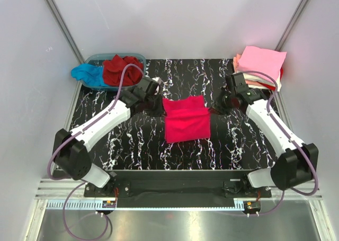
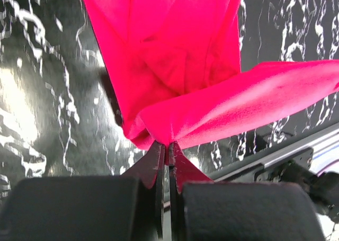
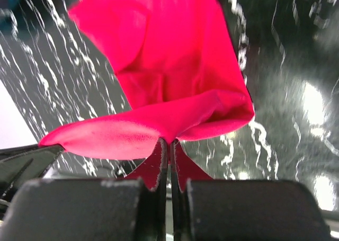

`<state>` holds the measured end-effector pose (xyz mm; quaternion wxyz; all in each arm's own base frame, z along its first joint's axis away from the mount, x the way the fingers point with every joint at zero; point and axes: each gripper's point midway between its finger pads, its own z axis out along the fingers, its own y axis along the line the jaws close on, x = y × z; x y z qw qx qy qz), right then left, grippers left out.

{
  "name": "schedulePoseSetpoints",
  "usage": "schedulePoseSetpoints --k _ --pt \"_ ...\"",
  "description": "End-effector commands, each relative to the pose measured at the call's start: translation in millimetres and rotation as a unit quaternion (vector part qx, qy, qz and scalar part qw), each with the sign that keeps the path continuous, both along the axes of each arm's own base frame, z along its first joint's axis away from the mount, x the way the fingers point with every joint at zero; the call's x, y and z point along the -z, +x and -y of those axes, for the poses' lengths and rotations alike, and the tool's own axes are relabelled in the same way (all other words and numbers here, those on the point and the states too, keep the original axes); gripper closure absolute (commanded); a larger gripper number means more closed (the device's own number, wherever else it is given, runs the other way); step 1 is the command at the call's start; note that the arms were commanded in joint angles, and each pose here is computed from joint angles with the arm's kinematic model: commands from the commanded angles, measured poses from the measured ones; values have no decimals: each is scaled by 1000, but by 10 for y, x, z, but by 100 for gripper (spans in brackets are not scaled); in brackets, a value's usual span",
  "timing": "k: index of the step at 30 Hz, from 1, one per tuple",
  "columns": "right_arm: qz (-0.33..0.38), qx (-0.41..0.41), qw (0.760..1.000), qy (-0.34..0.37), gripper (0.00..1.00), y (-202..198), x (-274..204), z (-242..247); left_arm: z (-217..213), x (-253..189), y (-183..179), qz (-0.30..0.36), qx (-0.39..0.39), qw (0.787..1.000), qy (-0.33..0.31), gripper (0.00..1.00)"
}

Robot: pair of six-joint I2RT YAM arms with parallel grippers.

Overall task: Fold and stack the t-shirts
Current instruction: Fold the tshirt

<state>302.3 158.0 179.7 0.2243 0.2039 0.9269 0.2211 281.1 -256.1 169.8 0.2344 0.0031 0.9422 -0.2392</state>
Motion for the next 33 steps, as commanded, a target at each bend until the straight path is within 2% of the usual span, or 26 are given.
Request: schedulePoseSetpoints --k 1,6,13,17,19,21,22,23,25,26,27,28,29,31,32,33 --pt "50 6 998 -22 100 395 -203 142 106 -301 295 38 21 998 -34 99" --pt "55 1 998 -24 100 692 -222 198 133 -234 575 25 20 999 -30 99" --pt "33 1 999 -12 100 1148 18 189 88 -64 941 11 11 999 -30 99" --pt "42 -5 999 8 100 1519 4 83 35 211 1195 -14 1 1000 -21 99" --pt "22 -11 1000 10 100 1671 217 28 -4 234 1329 -15 -4 1000 -22 100" --pt "30 -19 999 22 100 1864 191 -50 -68 346 1501 -22 -14 1000 -18 99" --pt "13 -23 999 26 100 1946 395 -90 -103 387 1554 -29 -18 999 -15 100" --pt "27 -32 998 37 100 2066 303 -150 -126 525 1604 -42 -21 999 -8 99" --pt "-1 -34 999 37 100 2183 596 -180 -197 512 1768 -37 -26 999 -11 95" --pt "17 -45 998 51 100 2300 489 -243 -233 648 1809 -52 -30 998 -4 95" --pt "18 -50 997 56 100 2356 528 -268 -304 604 1900 -50 -38 998 -4 94" --pt "2 -51 997 58 99 2412 724 -274 -323 682 1953 -56 -39 998 -6 88" --pt "23 -54 996 64 92 2541 605 -286 -351 718 2006 -56 -41 998 -7 73" --pt "22 -60 995 81 52 2659 739 -288 -475 837 2123 -76 -57 995 -15 73" --pt "40 -67 993 83 36 2740 647 -293 -503 804 2179 -80 -61 995 -22 59" --pt "44 -67 993 81 26 2772 650 -258 -590 827 2215 -88 -71 993 -24 46"
